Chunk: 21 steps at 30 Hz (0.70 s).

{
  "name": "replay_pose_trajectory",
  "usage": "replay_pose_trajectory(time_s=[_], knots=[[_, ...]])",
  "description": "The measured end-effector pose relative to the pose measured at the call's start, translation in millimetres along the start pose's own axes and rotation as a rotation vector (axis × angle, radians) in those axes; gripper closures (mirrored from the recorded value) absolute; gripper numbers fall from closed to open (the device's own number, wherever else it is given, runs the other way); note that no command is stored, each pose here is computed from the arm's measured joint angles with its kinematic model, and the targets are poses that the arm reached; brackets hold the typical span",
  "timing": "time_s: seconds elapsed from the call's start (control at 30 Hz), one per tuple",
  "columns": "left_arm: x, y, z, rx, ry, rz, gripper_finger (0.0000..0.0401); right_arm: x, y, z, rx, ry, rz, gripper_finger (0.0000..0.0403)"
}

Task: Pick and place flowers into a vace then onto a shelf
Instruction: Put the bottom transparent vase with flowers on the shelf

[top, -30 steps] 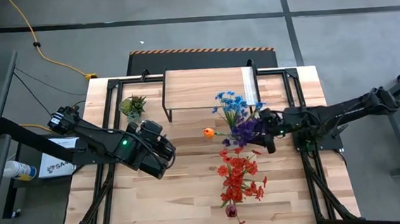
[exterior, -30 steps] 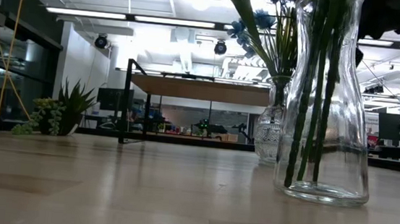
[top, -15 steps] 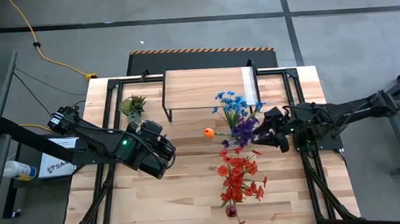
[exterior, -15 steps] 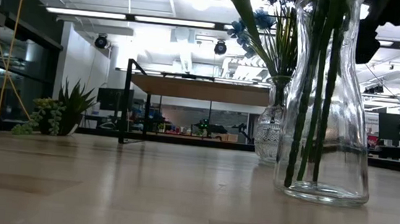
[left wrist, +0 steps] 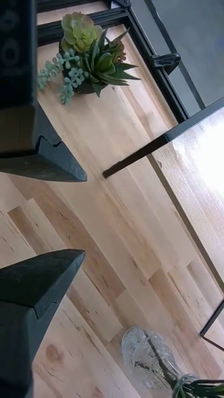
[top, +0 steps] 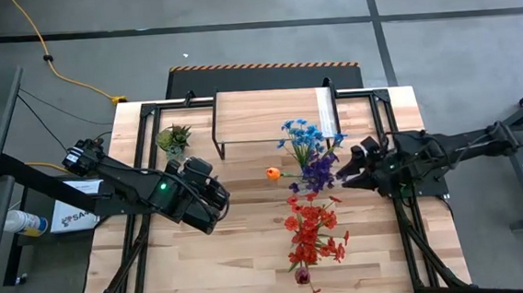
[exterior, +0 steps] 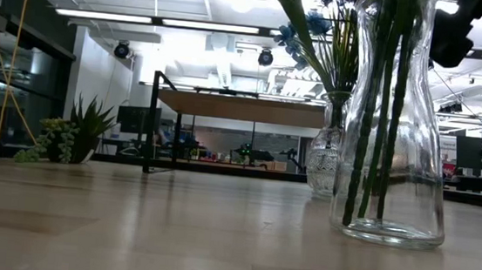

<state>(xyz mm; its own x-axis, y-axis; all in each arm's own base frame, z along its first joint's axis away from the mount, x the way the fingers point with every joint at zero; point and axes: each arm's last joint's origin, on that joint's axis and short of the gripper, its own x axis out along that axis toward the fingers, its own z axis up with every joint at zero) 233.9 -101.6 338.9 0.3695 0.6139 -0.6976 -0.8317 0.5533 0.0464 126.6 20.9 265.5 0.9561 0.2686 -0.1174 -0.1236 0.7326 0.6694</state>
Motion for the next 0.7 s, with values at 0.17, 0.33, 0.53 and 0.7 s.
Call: replay_pose_trajectory(time_s=[0.17, 0.33, 0.53, 0.7], knots=[[0, 0, 0, -0.001, 0.015, -0.003, 0.0183, -9, 7, 4, 0.001, -0.039, 0.080, 0.0151], [0, -1, -2, -0.008, 0.059, -0.016, 0.0183, -19, 14, 10, -0.017, -0.114, 0.153, 0.0151], [-1, -9, -2, -0.032, 0.113, -0.087, 0.0183, -25, 21, 17, -0.061, -0.195, 0.231, 0.0150], [-3, -24, 1, -0.004, 0.116, -0.231, 0.0183, -28, 27, 22, -0.099, -0.242, 0.309, 0.0151]])
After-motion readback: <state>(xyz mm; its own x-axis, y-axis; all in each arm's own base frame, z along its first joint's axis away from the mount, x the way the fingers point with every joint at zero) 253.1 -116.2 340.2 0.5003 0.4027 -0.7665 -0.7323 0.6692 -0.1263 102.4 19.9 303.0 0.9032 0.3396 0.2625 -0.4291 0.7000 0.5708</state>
